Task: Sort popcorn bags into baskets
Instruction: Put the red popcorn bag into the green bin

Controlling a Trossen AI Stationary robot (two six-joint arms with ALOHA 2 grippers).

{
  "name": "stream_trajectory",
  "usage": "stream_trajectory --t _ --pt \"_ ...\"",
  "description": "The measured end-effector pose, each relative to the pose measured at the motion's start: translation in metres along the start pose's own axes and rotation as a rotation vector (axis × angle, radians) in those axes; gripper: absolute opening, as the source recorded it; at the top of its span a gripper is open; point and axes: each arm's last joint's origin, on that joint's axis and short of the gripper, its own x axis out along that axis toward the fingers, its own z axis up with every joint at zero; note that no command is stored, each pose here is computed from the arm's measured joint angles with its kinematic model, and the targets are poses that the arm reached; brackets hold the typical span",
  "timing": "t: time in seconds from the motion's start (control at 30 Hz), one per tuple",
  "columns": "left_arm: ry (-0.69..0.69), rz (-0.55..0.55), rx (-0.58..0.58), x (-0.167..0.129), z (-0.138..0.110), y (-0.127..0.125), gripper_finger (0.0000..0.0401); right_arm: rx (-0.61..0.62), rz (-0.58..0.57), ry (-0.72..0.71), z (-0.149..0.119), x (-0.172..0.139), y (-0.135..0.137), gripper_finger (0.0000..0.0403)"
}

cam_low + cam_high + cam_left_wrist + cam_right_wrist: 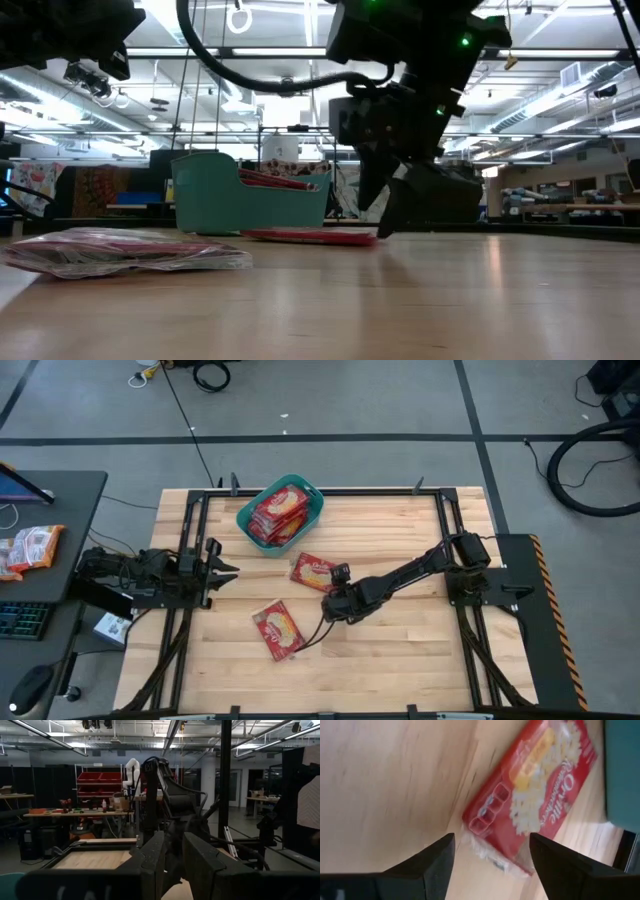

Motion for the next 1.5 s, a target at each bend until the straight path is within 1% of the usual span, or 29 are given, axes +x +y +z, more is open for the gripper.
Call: stream_trajectory --t 0.13,0.23,0.57,0.67,0.77,0.87,0.97,1.27,1.3,1.4,1.5 --pt "0.000 0.000 0.000 0.000 0.000 0.000 0.0073 -0.031 0.001 0.034 -0.009 0.007 0.002 0.0264" --pt "0.000 0.000 0.000 0.000 0.000 0.000 0.0073 -0.057 -0.025 0.039 -0.012 0.010 0.001 0.0261" --pt "-0.001 0.000 0.000 0.000 0.000 0.000 0.0073 -0.132 -0.023 -0.018 -0.014 0.024 -0.013 0.0242" --pt "-0.001 0.000 0.000 0.000 0.000 0.000 0.0073 -0.164 -0.025 -0.032 -0.012 0.026 -0.015 0.0232" --pt "-0.001 0.000 0.001 0.000 0.000 0.000 0.0073 -0.196 -0.002 -0.051 -0.012 0.029 -0.018 0.0217" --pt "-0.001 0.000 0.000 0.000 0.000 0.000 0.0073 -0.191 0.040 -0.066 -0.013 0.032 -0.023 0.0197" --pt "-0.001 0.000 0.001 0.000 0.000 0.000 0.0073 -0.171 0.071 -0.075 -0.014 0.035 -0.027 0.0164" --pt "-0.001 0.000 0.000 0.000 0.000 0.000 0.0073 -0.137 0.061 -0.100 -0.012 0.039 -0.029 0.0015" --pt "0.000 0.000 0.000 0.000 0.000 0.000 0.0073 -0.128 0.050 -0.098 -0.012 0.039 -0.029 0.0009" --pt "0.018 -0.004 -0.011 0.000 -0.002 0.000 0.0073 -0.105 0.006 -0.063 -0.012 0.038 -0.030 0.0012" --pt "0.071 0.002 -0.039 0.001 -0.007 0.000 0.0073 -0.093 -0.005 -0.065 -0.008 0.029 -0.034 0.0006"
